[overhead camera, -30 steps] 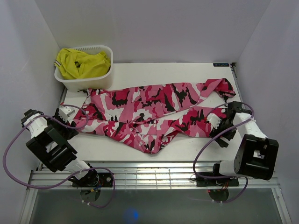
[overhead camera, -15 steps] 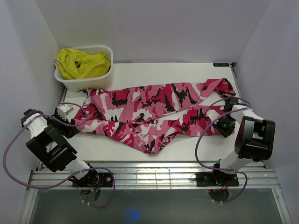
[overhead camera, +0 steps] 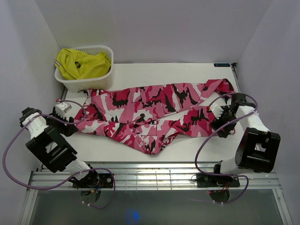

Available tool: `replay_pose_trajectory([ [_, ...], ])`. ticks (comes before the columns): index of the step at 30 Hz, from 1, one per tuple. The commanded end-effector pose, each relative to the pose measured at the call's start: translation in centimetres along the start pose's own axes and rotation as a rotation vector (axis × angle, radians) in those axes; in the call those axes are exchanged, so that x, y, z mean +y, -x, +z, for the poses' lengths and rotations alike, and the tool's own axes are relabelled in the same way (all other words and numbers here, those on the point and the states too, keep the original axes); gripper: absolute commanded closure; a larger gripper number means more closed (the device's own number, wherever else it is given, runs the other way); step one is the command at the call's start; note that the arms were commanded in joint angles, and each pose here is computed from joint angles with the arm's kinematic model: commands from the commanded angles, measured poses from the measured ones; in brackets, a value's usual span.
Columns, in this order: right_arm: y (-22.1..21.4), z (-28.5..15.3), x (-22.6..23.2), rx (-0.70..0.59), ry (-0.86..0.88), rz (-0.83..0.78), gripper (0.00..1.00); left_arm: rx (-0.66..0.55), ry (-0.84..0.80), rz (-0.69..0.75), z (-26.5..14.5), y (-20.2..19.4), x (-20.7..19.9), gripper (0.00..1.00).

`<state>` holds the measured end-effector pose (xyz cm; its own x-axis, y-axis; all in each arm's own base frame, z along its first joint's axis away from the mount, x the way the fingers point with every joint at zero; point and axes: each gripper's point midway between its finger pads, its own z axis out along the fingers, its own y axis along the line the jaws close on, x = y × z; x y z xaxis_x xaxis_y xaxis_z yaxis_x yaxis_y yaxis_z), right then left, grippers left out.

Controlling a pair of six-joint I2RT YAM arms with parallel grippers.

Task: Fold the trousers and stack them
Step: Flatten the trousers out

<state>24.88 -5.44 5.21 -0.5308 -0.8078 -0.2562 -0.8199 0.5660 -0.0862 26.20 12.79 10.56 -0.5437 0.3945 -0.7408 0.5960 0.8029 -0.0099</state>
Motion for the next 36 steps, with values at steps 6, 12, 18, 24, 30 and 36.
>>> replay_pose_trajectory([
  [6, 0.6, 3.5, -2.3, -0.019, 0.039, 0.091, 0.10, -0.063, 0.005, -0.002, -0.6, 2.0, 0.5, 0.05],
  [12, -1.5, 7.1, -0.2, 0.042, 0.134, 0.074, 0.04, -0.027, 0.004, -0.024, -0.7, 1.5, 0.8, 0.04],
  [18, -4.6, 7.2, 3.4, 0.124, 0.189, 0.009, 0.74, 0.060, 0.007, 0.042, -0.3, -1.0, 0.6, 0.03],
  [24, -3.3, 1.8, 2.7, 0.045, 0.108, -0.009, 0.92, 0.048, -0.007, 0.081, 1.1, -2.2, 0.8, 0.02],
  [30, -2.1, -2.4, 0.7, 0.000, 0.065, 0.016, 0.92, 0.008, -0.060, 0.113, 3.5, -2.1, 0.6, 0.02],
  [36, -2.4, -3.7, 0.4, 0.005, 0.073, 0.042, 0.92, 0.022, -0.076, 0.160, 6.8, -2.4, 0.2, 0.05],
])
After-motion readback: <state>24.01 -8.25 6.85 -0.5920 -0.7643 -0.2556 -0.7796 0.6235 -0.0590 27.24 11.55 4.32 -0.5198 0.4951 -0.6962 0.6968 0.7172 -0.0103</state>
